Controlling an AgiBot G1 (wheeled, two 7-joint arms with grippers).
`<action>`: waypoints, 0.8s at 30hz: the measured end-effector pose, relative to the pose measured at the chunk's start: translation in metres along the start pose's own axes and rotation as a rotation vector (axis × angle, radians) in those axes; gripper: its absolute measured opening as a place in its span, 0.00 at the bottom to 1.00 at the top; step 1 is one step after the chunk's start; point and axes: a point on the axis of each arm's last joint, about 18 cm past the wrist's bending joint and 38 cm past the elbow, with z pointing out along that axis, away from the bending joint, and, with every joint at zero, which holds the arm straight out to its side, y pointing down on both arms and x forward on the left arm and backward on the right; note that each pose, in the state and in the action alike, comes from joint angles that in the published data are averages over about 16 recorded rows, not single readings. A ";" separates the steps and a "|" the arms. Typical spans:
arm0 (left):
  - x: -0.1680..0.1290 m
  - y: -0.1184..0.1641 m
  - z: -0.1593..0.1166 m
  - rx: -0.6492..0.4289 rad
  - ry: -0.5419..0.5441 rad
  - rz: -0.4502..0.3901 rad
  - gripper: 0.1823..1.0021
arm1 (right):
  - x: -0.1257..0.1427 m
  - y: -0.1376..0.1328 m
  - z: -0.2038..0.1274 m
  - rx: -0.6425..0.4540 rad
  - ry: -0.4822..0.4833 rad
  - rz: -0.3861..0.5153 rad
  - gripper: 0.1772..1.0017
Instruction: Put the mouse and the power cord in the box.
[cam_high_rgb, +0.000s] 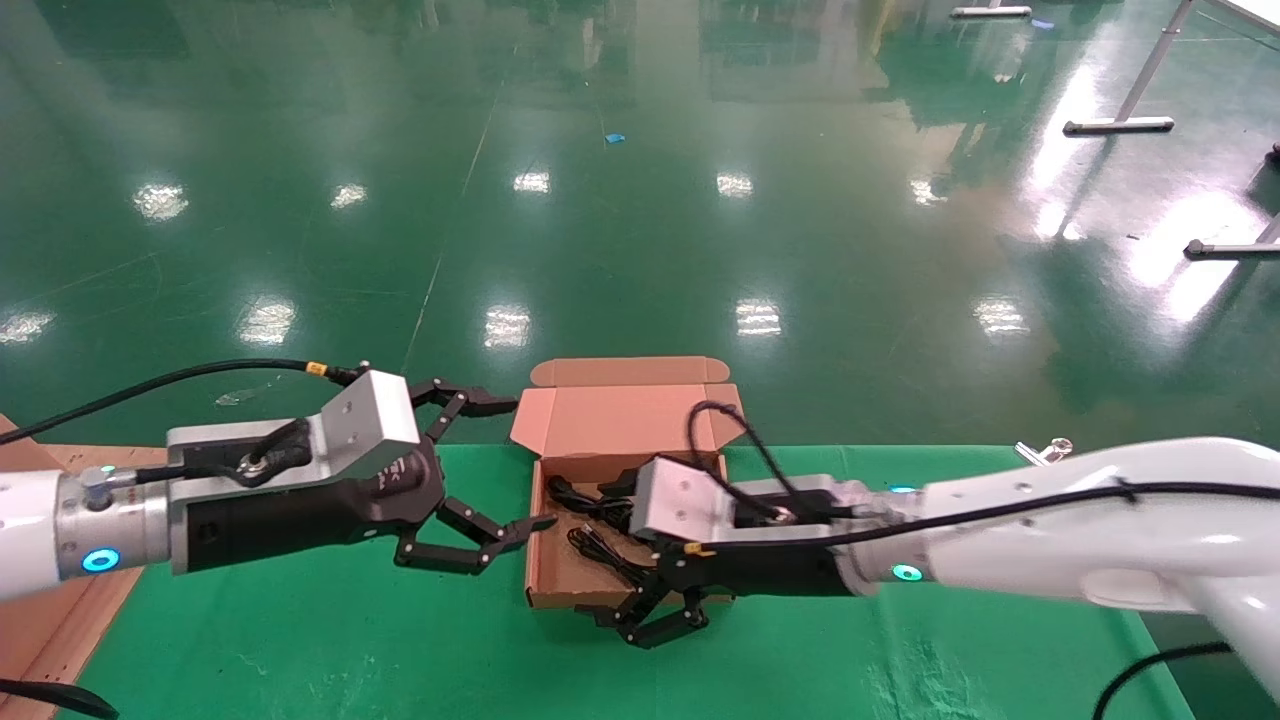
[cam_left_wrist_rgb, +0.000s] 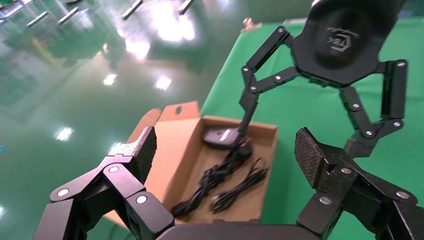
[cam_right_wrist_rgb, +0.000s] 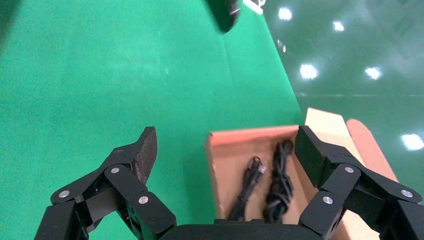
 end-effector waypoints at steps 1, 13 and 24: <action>0.002 -0.002 -0.002 0.011 0.007 -0.010 1.00 | -0.002 0.000 -0.005 0.016 0.000 0.018 0.97; 0.024 -0.023 -0.026 0.139 0.090 -0.113 1.00 | -0.021 -0.007 -0.071 0.198 -0.003 0.180 1.00; 0.045 -0.042 -0.054 0.241 0.173 -0.178 1.00 | -0.041 -0.021 -0.140 0.333 -0.016 0.251 1.00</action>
